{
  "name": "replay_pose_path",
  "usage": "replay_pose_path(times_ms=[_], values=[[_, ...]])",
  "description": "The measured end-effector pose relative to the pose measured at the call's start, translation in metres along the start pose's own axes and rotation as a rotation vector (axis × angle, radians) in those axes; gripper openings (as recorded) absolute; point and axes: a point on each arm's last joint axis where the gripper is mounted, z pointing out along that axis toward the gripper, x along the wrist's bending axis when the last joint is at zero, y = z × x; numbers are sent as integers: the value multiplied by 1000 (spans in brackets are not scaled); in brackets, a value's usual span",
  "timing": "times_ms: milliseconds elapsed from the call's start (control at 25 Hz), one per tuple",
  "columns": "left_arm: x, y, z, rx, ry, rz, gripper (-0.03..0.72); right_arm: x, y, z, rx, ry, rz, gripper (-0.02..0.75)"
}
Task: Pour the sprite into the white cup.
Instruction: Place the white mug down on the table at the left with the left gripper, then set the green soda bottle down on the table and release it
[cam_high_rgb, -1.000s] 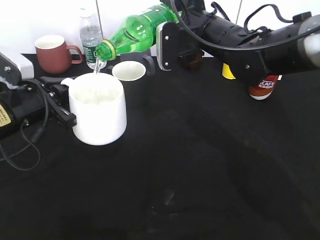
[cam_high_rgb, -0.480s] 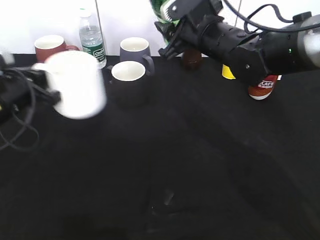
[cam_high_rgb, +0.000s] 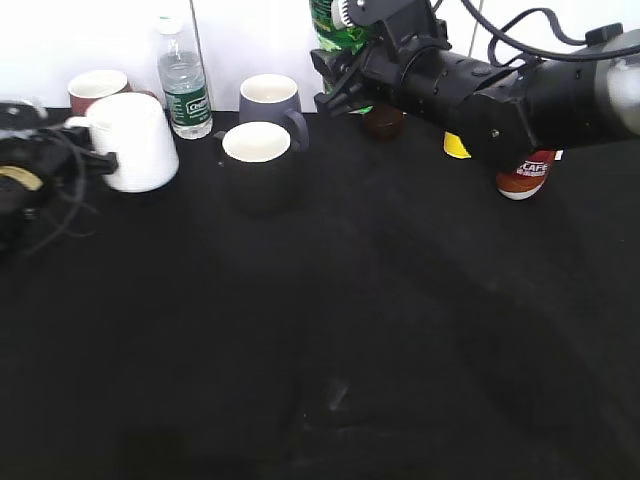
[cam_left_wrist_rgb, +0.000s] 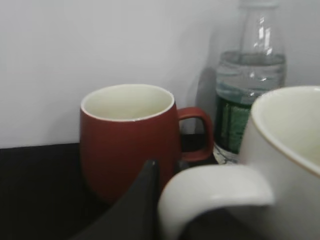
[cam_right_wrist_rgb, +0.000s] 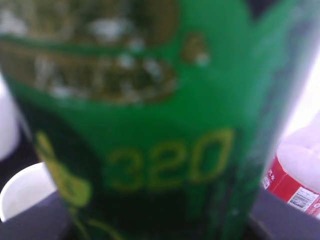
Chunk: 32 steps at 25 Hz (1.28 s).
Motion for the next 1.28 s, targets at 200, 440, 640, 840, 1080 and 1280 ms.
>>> replay_pose_path(times_ms=[200,440,640,840,1080,1280], values=[[5,-25,32,-22,-8,-4,67,0,0,0,2,-4,5,376],[3,-27,33,-33,-29,-14,211,0,0,0,2,-4,35,376],[0,-35,16,-22,-31,-30,305,0,0,0,2,-4,42,376],[-8,-22,-34,81,-37,-47,377,-2,-1,0,14,-16,68,376],[-27,58,-90,-8,-117,0,378,-25,-62,10,48,-199,252,376],[-32,83,-94,-30,-157,36,379,-33,-126,12,83,-291,293,376]])
